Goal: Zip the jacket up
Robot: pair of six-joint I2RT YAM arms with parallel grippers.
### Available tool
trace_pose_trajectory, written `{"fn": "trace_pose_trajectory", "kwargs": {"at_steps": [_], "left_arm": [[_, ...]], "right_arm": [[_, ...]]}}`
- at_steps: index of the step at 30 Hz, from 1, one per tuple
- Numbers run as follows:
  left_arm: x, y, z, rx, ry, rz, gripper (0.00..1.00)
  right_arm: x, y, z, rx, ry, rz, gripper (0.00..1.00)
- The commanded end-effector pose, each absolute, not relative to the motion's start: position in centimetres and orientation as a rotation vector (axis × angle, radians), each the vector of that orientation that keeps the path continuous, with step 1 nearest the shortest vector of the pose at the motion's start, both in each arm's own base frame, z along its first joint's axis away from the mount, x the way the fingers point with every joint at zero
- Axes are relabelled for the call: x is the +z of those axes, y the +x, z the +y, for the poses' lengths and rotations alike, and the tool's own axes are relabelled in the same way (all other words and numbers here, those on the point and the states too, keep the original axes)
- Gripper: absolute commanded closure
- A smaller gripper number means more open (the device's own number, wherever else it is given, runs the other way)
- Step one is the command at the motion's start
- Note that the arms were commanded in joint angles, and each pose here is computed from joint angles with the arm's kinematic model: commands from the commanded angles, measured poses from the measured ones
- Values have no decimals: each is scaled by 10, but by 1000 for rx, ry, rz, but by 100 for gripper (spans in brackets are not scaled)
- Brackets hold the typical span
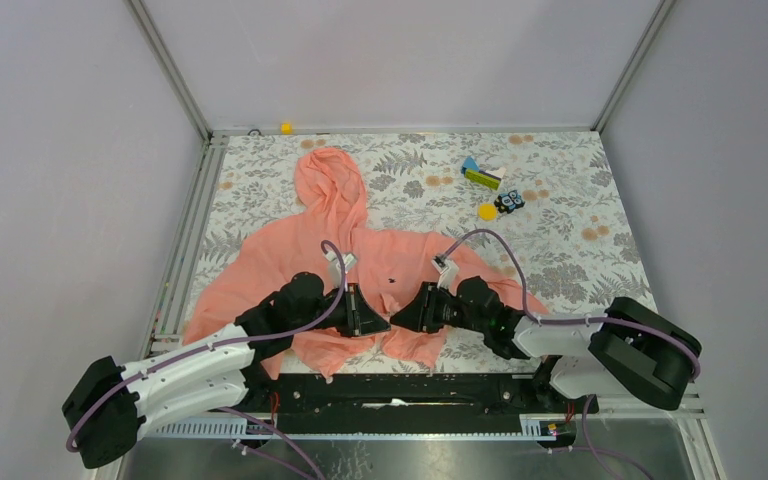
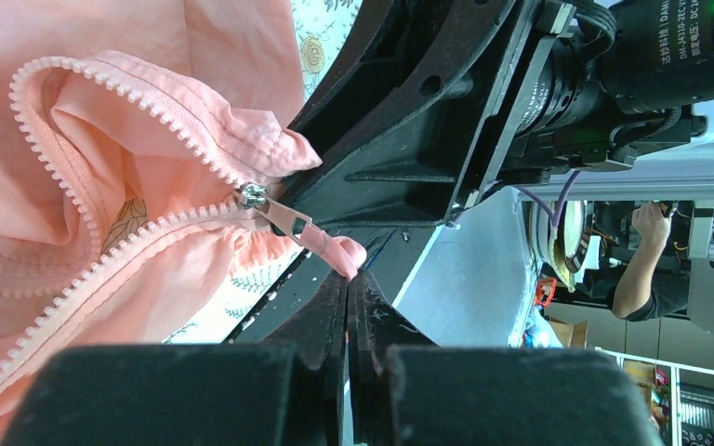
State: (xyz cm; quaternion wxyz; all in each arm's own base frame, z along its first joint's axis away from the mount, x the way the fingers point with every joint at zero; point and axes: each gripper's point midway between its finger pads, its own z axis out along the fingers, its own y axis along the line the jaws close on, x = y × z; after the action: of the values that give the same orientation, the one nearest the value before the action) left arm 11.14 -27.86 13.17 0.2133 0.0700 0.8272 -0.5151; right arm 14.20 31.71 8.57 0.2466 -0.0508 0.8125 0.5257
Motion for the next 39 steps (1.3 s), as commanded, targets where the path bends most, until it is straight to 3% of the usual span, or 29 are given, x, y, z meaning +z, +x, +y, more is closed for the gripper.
{"fn": "trace_pose_trajectory", "kwargs": {"at_steps": [1, 9, 16, 23, 32, 36, 39], "left_arm": [[161, 117, -289, -1505, 223, 2191, 100], [161, 117, -292, -1519, 219, 2188, 100], [158, 115, -290, -1522, 213, 2197, 100], [152, 115, -289, -1511, 203, 2215, 100], [152, 116, -289, -1508, 200, 2216, 100], [152, 116, -288, -1505, 199, 2215, 100], [150, 118, -287, -1486, 183, 2224, 100]], "right_arm": [[113, 142, 334, 1494, -238, 2091, 64], [102, 141, 341, 1387, -313, 2077, 72], [88, 159, 331, 1256, -162, 2132, 64], [88, 166, 331, 1234, -118, 2125, 64], [112, 153, 349, 1407, -218, 1965, 60], [108, 153, 354, 1423, -212, 1977, 67], [102, 154, 351, 1412, -182, 1999, 87]]}}
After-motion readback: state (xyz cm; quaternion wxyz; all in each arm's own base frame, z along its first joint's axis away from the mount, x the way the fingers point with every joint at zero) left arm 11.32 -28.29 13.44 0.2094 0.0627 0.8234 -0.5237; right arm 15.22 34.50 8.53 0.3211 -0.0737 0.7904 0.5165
